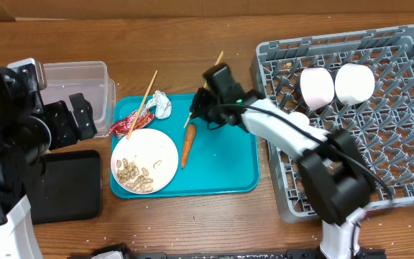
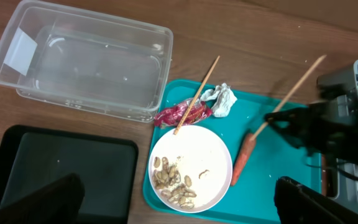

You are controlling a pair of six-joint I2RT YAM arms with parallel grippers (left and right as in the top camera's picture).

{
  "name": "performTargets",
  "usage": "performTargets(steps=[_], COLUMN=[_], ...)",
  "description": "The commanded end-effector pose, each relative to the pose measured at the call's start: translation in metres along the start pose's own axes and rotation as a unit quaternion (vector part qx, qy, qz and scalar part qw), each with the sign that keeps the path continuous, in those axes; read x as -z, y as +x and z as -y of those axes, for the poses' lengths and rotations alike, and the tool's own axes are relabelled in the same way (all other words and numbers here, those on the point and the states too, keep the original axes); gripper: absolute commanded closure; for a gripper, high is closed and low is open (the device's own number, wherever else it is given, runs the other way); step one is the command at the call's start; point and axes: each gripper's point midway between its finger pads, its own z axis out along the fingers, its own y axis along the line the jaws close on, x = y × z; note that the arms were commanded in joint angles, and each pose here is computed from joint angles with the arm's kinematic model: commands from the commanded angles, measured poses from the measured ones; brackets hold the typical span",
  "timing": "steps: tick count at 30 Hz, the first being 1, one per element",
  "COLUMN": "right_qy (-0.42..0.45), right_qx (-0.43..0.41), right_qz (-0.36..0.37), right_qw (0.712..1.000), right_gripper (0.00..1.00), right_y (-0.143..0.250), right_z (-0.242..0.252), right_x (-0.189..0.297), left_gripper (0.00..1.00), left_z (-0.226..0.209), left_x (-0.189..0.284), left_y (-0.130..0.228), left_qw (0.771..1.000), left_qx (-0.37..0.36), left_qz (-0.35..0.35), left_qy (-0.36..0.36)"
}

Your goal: Sort waste into correct bins and load items into the dishwasher

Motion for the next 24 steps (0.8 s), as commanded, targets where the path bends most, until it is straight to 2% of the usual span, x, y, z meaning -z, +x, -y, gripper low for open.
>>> performTargets(steps=[1,4,6,11,14,18,24], right_qy=[-0.007,0.049,0.115,0.28,0.337,0.355,0.348], right_qx=[0.109,0.153,0.184,0.204,0.203,0.237,0.275], right_qz=[0.061,0.071,0.07,0.046,0.042,0.038,0.044], right_qw=[0.992,0.985,0.974,0.937,0.919,0.904,0.895], right_gripper=[0.96,0.96,0.96,0.96,0.96,0.96,0.96], right_y=[-0.02,-0.023,-0.027,-0.044,-0.059,-0.077,-0.089], right_z=[-0.027,-0.011,0.017,0.103,0.137,0.154,0.151], right_x=[0.056,0.085,0.106,0.154,0.176,0.188,0.183], left_gripper=[0.0,0.0,0.0,0.0,0.0,0.0,0.0], left_z=[-0.003,-0.004,-0.004,-0.006,-0.006,-0.007,-0.009], left_x=[-0.007,-0.013,-0.017,-0.029,-0.036,-0.045,-0.056], left_y=[-0.001,-0.002,-0.002,-0.003,-0.004,-0.004,-0.004], left_qw=[1.0,1.0,1.0,0.999,0.999,0.998,0.997], left_qx=[0.002,0.003,0.003,0.005,0.006,0.007,0.009], left_qz=[-0.009,-0.018,-0.023,-0.041,-0.049,-0.062,-0.078], left_qy=[-0.007,-0.008,-0.009,-0.01,-0.011,-0.013,-0.014])
